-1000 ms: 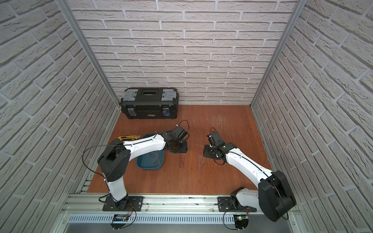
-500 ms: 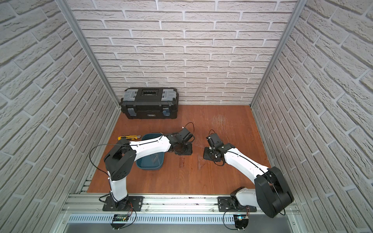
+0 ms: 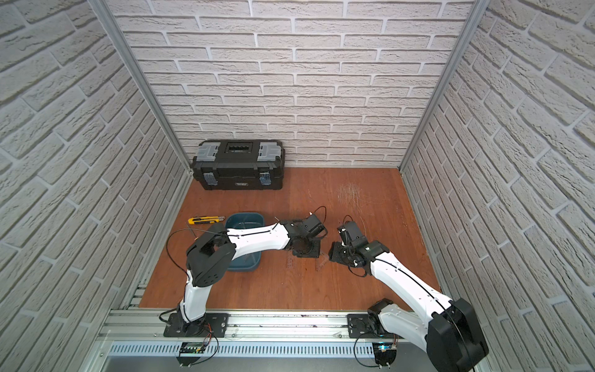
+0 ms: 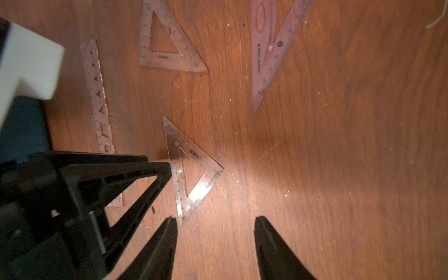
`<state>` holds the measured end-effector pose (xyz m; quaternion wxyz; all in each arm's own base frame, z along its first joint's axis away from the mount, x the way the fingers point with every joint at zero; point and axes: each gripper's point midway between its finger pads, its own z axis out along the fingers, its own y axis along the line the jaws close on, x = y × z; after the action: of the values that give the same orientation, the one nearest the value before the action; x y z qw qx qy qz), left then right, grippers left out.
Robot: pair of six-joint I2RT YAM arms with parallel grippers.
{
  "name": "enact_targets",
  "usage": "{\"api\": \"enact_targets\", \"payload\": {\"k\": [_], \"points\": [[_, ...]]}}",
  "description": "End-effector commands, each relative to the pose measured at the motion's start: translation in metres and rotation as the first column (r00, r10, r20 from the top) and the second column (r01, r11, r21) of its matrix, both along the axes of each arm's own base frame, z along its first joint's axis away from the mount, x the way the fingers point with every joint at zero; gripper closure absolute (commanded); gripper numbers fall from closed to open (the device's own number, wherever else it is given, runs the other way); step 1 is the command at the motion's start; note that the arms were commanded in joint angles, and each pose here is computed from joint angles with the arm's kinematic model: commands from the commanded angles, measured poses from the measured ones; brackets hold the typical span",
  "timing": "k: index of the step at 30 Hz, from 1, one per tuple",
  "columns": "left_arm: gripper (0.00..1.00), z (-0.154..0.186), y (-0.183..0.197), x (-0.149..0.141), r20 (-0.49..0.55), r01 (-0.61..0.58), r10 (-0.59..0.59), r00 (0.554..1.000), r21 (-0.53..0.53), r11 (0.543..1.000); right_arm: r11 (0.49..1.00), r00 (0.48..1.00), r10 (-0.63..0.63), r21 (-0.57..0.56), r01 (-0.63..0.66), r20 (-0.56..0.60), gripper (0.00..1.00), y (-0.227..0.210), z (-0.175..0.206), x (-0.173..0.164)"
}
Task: Put the scattered rulers into the storage box
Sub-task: Pick up the ruler from the center of the board.
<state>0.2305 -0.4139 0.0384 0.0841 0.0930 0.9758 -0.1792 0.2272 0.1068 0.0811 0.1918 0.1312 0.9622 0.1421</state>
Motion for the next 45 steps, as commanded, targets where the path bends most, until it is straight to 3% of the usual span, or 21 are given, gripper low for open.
{"api": "enact_targets", "payload": {"k": [1, 14, 25, 34, 45], "points": [[0.53, -0.002, -0.001, -0.004, -0.002, -0.007, 0.007, 1.0, 0.047, 0.999, 1.0, 1.0, -0.017, 0.008, 0.017, 0.009, 0.44, -0.004, 0.004, -0.007], [0.56, -0.015, 0.001, -0.013, -0.006, 0.021, -0.02, 1.0, 0.155, 0.988, 0.999, 1.0, -0.012, 0.044, 0.011, 0.028, 0.44, -0.007, 0.005, -0.022], [0.56, -0.019, -0.008, -0.012, 0.001, 0.041, -0.042, 0.999, 0.167, 0.985, 0.998, 0.999, -0.014, 0.062, 0.013, 0.03, 0.44, -0.006, 0.002, -0.027], [0.6, -0.032, 0.002, -0.016, -0.021, 0.07, -0.067, 0.998, 0.279, 0.958, 0.997, 0.998, -0.037, 0.074, 0.033, 0.051, 0.44, -0.01, 0.006, -0.031], [0.62, -0.05, 0.004, -0.031, -0.062, 0.103, -0.088, 0.994, 0.327, 0.939, 0.993, 0.991, -0.075, 0.096, 0.064, 0.111, 0.43, -0.018, 0.015, -0.038]]}}
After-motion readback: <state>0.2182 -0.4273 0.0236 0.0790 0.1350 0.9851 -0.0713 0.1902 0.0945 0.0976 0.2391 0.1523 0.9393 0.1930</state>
